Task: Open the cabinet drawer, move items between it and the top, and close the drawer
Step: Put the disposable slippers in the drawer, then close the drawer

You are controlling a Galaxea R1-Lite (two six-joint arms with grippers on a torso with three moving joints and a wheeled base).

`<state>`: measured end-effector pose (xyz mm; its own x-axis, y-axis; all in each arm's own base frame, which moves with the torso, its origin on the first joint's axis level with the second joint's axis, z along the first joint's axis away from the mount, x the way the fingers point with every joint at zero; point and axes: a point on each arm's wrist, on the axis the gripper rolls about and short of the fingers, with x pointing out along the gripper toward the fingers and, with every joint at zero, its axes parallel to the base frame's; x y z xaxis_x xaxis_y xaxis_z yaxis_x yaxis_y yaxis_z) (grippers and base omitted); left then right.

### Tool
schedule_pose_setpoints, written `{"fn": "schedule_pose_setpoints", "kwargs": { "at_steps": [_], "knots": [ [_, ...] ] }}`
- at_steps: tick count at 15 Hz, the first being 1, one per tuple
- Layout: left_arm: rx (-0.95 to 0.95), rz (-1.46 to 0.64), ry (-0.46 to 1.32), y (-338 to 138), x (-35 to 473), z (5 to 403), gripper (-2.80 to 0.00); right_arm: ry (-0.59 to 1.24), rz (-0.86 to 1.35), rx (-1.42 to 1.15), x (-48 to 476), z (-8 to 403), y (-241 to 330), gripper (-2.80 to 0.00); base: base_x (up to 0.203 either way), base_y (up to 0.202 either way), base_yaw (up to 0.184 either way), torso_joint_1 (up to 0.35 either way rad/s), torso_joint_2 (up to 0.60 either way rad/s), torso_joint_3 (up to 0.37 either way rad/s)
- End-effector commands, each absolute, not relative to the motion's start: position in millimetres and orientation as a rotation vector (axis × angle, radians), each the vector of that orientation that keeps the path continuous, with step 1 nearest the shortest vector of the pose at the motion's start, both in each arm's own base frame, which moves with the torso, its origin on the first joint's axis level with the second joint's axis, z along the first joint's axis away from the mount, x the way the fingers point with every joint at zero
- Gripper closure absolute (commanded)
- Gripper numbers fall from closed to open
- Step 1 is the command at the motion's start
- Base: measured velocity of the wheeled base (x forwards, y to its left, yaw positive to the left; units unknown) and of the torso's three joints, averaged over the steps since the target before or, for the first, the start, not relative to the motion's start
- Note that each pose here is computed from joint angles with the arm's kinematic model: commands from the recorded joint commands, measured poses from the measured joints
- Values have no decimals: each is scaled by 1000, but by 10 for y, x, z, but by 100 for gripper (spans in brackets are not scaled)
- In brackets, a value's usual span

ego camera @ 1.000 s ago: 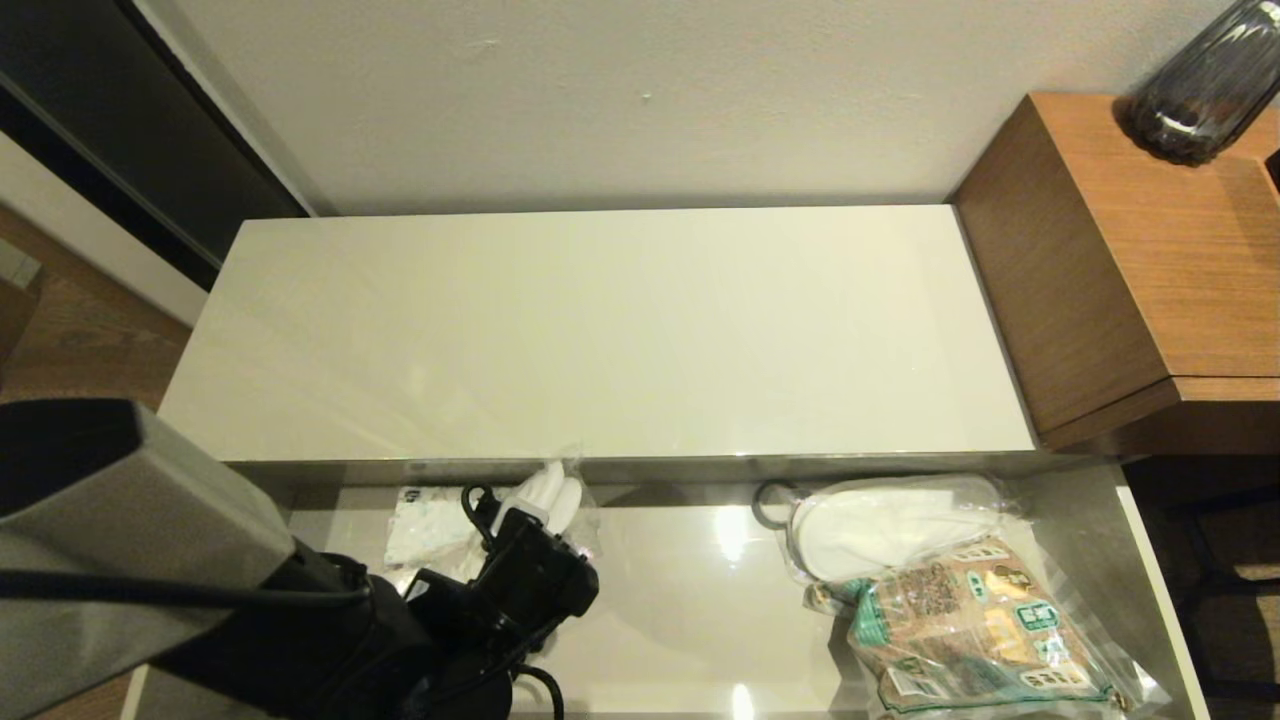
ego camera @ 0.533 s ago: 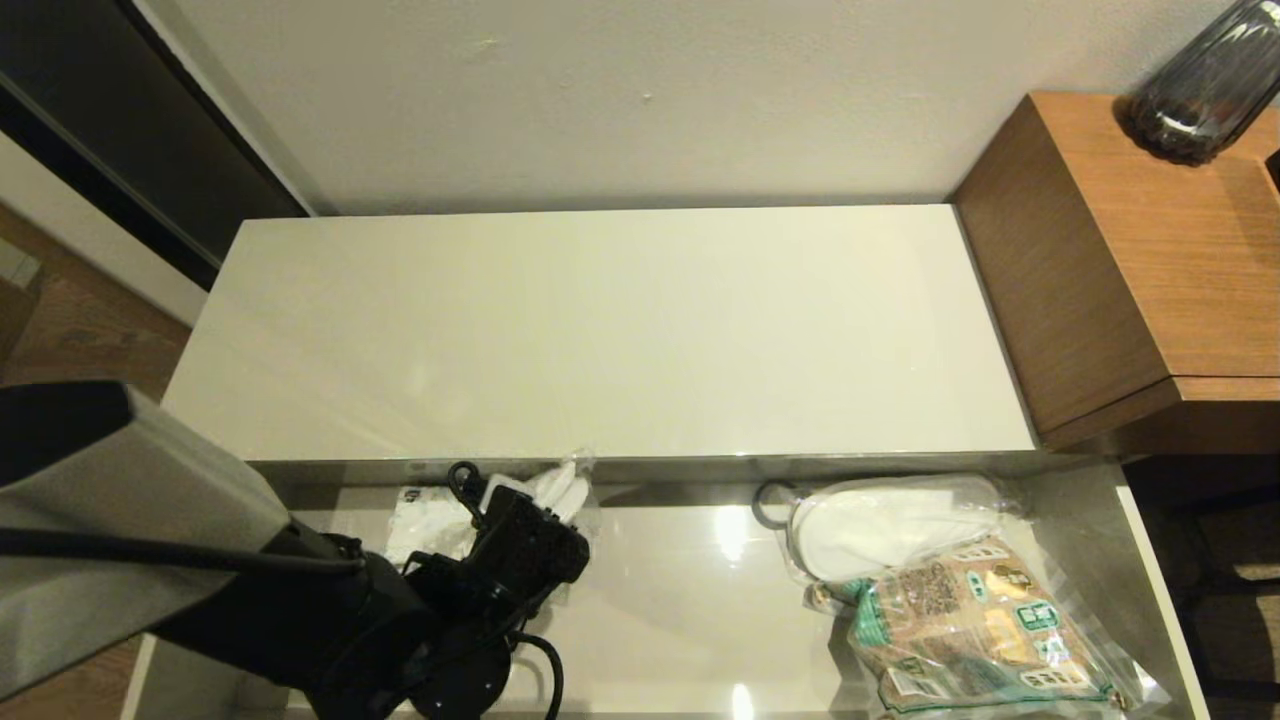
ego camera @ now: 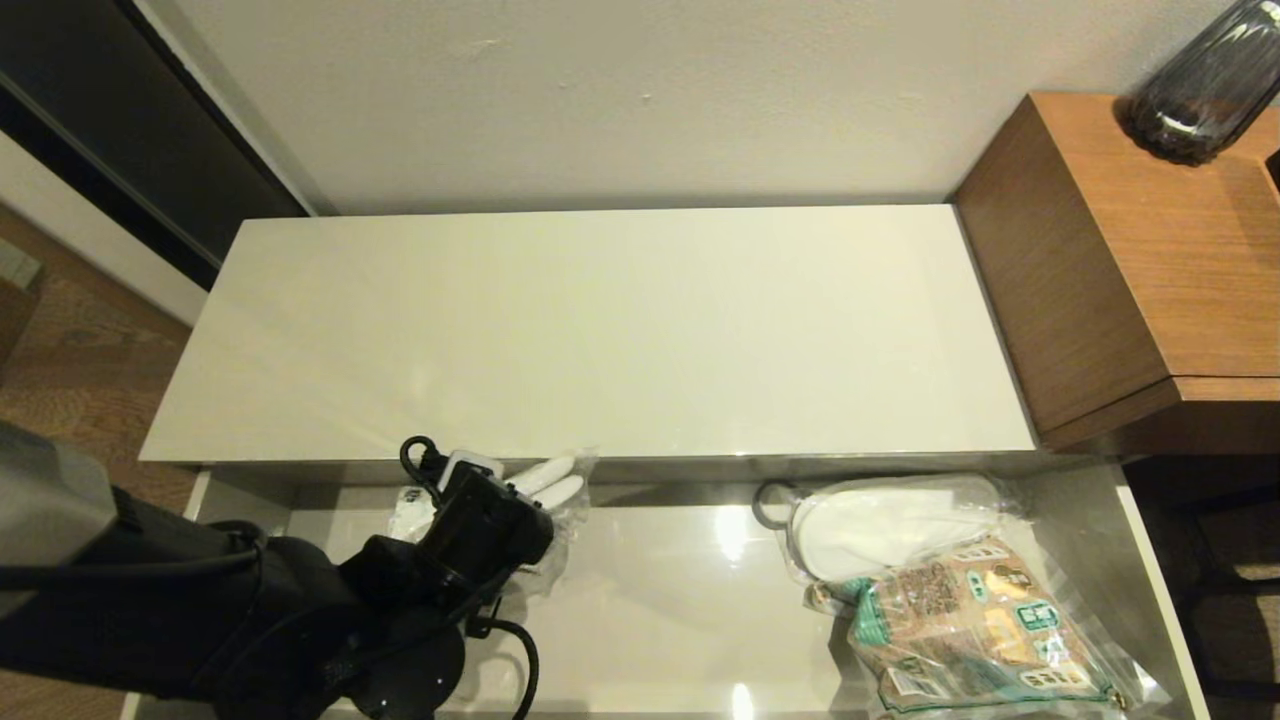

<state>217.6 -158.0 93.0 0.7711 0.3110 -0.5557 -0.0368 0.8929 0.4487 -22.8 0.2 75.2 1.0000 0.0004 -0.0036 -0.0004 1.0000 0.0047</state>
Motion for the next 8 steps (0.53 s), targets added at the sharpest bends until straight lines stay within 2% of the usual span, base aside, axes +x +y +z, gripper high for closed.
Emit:
{"fn": "schedule_pose_setpoints", "kwargs": {
  "at_steps": [1, 8],
  "knots": [
    [443, 212, 660, -1561, 2154, 928, -280, 3, 0, 5, -228, 752, 2, 0, 0, 0, 0, 0, 0, 0],
    [412, 209, 630, -1524, 2107, 1066, -280, 3, 2, 5, -228, 752, 2, 0, 0, 0, 0, 0, 0, 0]
  ]
}}
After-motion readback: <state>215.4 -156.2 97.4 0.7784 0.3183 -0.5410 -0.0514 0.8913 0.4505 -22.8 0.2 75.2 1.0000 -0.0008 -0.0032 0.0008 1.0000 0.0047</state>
